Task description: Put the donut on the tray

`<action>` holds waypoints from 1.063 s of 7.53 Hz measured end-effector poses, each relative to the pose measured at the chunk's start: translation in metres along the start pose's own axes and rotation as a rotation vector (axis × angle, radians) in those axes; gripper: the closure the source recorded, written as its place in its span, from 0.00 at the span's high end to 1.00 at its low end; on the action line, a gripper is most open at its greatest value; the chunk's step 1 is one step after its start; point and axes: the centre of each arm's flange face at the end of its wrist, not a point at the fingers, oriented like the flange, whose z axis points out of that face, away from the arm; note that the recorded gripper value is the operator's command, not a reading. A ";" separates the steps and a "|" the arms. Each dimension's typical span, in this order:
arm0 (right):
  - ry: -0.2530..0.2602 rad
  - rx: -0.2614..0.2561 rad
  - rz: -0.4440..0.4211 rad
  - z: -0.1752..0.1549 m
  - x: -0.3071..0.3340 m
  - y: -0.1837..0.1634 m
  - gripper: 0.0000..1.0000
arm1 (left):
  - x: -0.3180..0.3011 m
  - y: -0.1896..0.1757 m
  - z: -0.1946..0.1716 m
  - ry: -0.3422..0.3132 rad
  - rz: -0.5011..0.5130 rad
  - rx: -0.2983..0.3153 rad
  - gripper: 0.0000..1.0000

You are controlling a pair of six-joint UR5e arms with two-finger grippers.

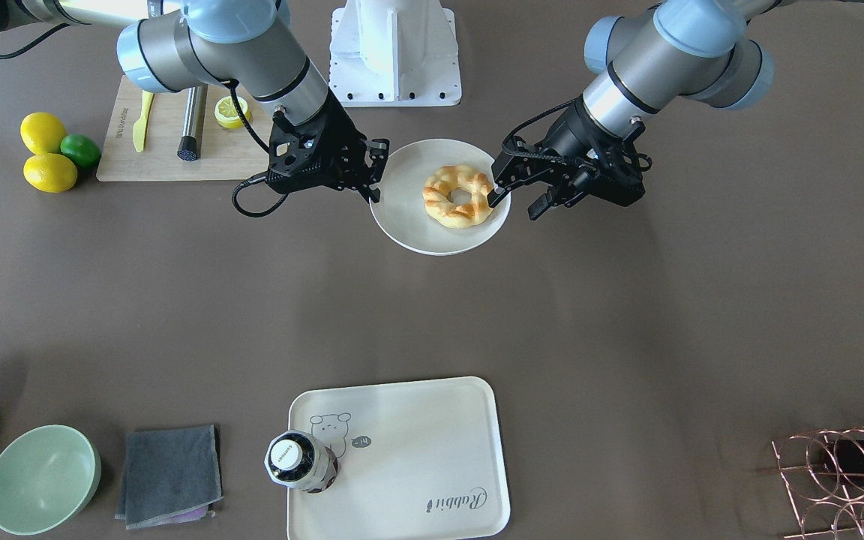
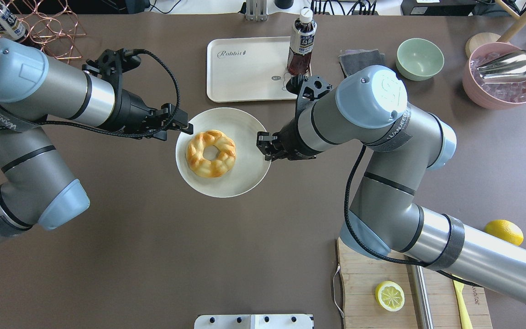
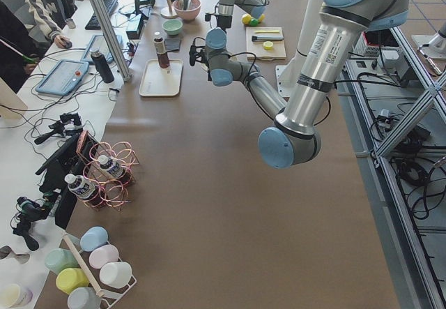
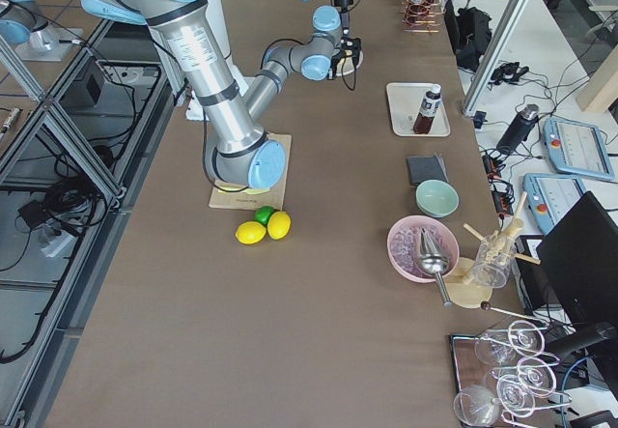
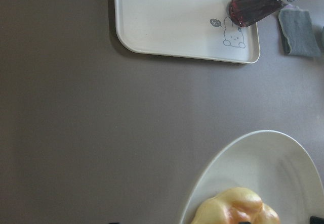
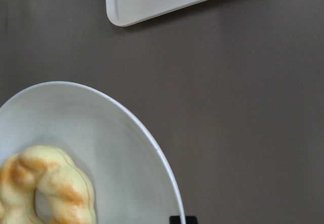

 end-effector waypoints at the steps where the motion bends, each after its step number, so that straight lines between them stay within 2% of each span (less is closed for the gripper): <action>1: -0.003 0.000 -0.001 -0.001 -0.001 0.000 0.00 | 0.000 0.000 0.000 0.000 0.000 -0.001 0.41; 5: -0.005 0.000 -0.002 -0.002 -0.002 0.001 0.00 | 0.001 0.004 0.003 0.001 0.002 -0.008 0.40; 6: -0.005 0.000 -0.002 -0.002 -0.002 0.001 0.00 | 0.002 0.005 0.004 0.000 0.002 -0.010 0.28; 7: -0.006 0.000 -0.003 -0.002 -0.002 0.001 0.00 | 0.001 0.006 0.004 0.000 0.002 -0.011 0.00; 8: -0.008 0.001 -0.003 -0.003 -0.002 0.001 0.00 | 0.002 0.006 0.004 0.000 0.003 -0.011 0.00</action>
